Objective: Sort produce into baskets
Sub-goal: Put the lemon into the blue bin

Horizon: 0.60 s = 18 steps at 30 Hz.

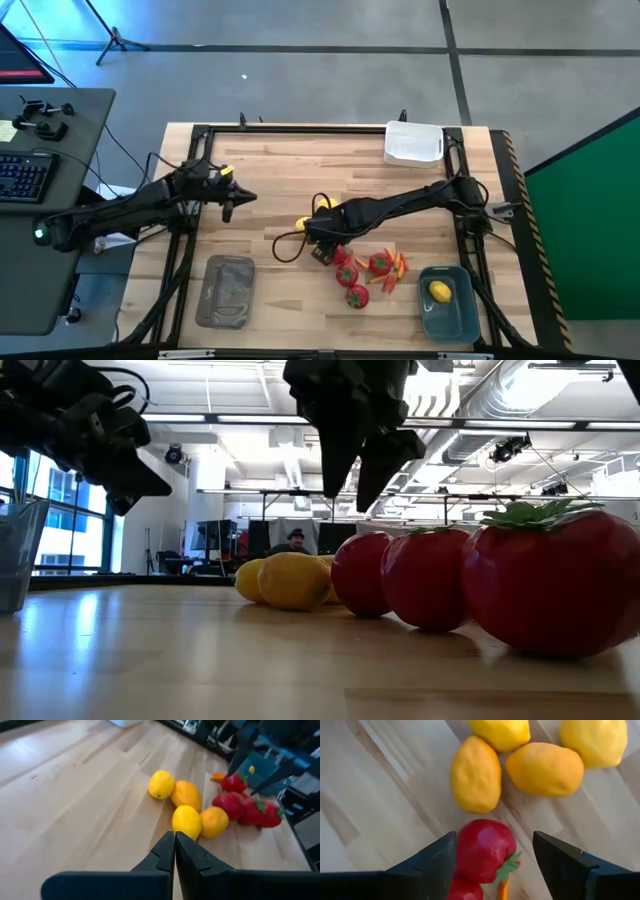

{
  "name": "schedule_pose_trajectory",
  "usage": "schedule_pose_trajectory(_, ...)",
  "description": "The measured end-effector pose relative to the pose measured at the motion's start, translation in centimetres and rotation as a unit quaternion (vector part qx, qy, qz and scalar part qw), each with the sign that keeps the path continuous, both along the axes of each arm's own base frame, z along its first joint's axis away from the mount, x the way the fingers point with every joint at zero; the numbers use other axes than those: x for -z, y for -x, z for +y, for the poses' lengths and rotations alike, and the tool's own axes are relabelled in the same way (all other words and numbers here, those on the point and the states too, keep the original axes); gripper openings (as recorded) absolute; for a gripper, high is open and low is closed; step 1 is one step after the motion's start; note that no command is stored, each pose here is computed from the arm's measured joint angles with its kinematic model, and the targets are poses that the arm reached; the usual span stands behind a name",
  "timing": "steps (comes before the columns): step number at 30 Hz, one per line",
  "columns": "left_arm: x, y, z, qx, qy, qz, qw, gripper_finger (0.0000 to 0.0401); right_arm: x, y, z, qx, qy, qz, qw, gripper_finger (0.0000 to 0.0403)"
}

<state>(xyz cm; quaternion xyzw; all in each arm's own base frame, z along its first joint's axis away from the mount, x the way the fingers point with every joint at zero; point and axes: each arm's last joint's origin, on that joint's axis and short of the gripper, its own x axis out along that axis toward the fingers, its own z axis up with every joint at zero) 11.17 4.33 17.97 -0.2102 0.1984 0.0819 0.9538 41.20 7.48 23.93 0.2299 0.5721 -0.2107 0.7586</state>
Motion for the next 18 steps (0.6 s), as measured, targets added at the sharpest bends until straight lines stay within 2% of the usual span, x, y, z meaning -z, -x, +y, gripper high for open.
schedule_pose_trajectory(5,0.3,-0.3,0.1,0.001,0.003,0.015,1.0,0.0,-0.1,-0.8,-1.3,0.019,-0.015,-0.028,0.999,0.0227)
schedule_pose_trajectory(11,0.3,-0.4,0.2,0.001,0.002,0.013,1.0,0.0,0.1,-2.2,-1.4,-0.007,-0.033,-0.08,0.996,0.0186)
schedule_pose_trajectory(14,0.3,-0.4,0.2,0.001,0.002,0.013,1.0,0.0,1.7,-2.7,-1.2,-0.001,-0.033,-0.065,0.997,0.0203)
schedule_pose_trajectory(18,0.3,-0.4,0.2,0.0,0.003,0.013,1.0,0.0,3.6,-3.2,-0.9,0.009,-0.022,-0.047,0.999,0.0259)
